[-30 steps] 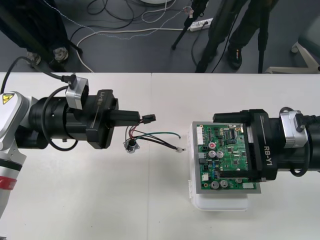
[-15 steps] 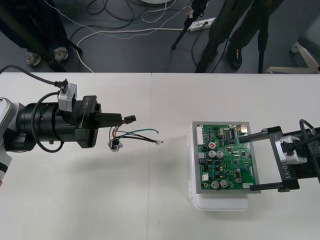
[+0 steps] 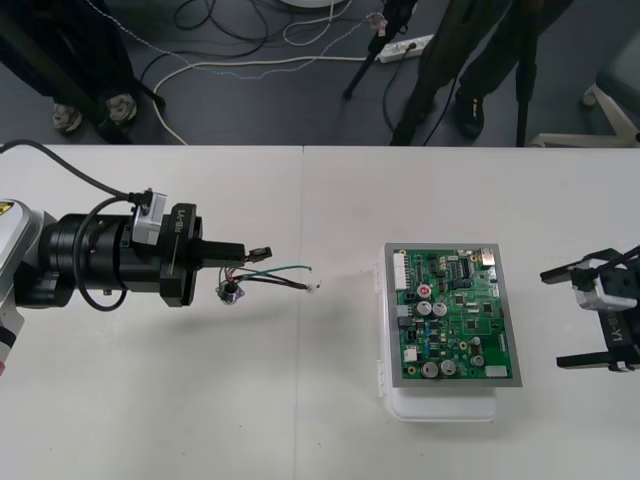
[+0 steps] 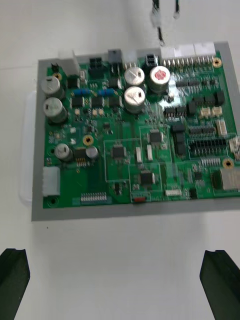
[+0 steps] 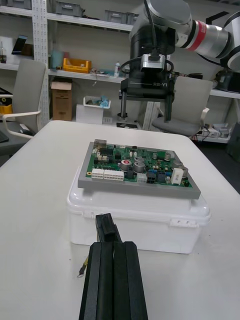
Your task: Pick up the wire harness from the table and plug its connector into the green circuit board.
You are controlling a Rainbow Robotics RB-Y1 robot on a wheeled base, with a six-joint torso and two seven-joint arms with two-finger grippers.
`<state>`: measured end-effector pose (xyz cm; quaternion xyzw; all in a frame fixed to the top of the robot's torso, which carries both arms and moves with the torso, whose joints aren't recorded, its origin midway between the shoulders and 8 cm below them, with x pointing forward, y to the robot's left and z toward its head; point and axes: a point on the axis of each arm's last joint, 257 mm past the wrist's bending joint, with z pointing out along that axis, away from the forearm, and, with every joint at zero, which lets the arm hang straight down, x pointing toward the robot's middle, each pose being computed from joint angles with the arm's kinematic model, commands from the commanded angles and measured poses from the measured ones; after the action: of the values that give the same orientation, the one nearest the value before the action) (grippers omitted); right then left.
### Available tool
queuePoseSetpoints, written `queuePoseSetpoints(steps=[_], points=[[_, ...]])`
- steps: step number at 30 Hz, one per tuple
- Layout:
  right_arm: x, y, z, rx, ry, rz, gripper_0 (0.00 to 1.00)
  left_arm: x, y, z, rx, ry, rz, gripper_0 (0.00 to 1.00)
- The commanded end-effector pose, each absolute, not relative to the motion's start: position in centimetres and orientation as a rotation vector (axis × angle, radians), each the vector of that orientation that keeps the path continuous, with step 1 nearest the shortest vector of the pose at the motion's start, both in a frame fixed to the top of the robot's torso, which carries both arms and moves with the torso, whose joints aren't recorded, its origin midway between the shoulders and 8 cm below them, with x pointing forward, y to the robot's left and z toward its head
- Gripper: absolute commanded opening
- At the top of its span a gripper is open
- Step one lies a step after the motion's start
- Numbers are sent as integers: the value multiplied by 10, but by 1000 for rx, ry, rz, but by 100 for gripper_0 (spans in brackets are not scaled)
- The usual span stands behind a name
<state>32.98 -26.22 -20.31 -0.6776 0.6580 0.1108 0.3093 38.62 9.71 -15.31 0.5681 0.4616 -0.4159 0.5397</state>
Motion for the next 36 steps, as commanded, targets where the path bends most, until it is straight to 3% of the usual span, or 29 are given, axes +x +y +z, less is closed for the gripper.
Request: queuePoseSetpoints(steps=[1,19,36], points=[[336,-293,-204,-1792,1828,182,100,371,101,-172,1448,1057,-982,0],[360,-314,-241,-1790,1990,-24,100,374,48,-210,1484,934,-1015,0],[363,-272,-260,-1795,1952,40,100,348,8,-204,1559,865,-1145,0]])
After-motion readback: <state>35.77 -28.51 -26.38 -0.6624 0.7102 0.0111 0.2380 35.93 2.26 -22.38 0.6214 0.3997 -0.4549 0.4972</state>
